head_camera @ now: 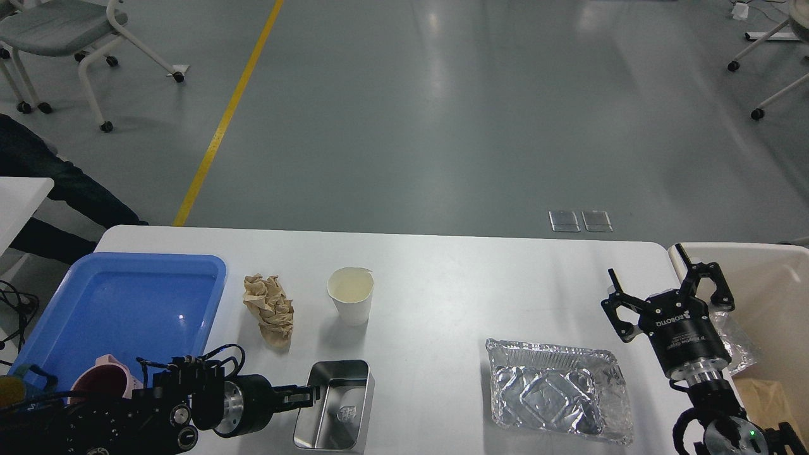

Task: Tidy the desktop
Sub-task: 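Grasp the steel box rim with the left gripper, then lift the steel box with the left gripper and set it on the blue tray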

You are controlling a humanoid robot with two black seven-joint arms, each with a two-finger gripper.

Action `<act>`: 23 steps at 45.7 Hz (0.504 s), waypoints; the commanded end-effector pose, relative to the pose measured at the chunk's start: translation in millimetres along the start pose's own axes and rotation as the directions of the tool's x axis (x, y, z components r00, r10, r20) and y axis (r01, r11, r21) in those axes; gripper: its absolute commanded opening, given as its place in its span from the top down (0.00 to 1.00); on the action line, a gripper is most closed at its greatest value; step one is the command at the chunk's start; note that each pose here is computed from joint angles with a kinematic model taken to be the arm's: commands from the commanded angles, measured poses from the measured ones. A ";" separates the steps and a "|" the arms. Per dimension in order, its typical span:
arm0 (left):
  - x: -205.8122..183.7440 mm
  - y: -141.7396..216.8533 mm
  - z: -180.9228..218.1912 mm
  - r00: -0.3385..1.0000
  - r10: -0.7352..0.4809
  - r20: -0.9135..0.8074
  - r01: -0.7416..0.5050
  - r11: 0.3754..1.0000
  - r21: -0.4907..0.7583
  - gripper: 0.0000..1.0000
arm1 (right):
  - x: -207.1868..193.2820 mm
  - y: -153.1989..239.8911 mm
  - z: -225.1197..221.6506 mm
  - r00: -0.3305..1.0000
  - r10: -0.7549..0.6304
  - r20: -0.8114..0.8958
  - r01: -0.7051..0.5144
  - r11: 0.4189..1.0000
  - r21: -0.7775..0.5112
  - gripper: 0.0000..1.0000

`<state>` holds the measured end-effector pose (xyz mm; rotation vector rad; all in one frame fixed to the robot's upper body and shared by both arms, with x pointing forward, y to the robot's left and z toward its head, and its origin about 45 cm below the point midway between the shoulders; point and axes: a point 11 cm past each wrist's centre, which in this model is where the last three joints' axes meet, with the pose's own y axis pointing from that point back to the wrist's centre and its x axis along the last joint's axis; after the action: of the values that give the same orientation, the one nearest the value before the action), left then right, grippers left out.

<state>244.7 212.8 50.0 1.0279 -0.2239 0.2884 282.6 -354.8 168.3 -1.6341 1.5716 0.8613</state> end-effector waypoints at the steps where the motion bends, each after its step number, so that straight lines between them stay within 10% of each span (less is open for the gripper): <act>1: 10.3 4.9 -0.3 1.000 0.019 0.010 -0.019 1.000 0.001 1.00 | 0.0 0.0 0.4 1.000 0.000 0.002 0.000 1.000 0.000 0.00; 23: 80.2 93.1 25.1 0.989 0.119 0.083 -0.111 0.990 -0.092 1.00 | -1.0 -0.5 3.2 1.000 0.000 -0.019 0.000 1.000 -0.007 0.00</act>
<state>285.2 230.0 137.2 0.9504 -0.3511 0.3143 283.0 -352.4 167.5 -1.6506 1.5829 0.8536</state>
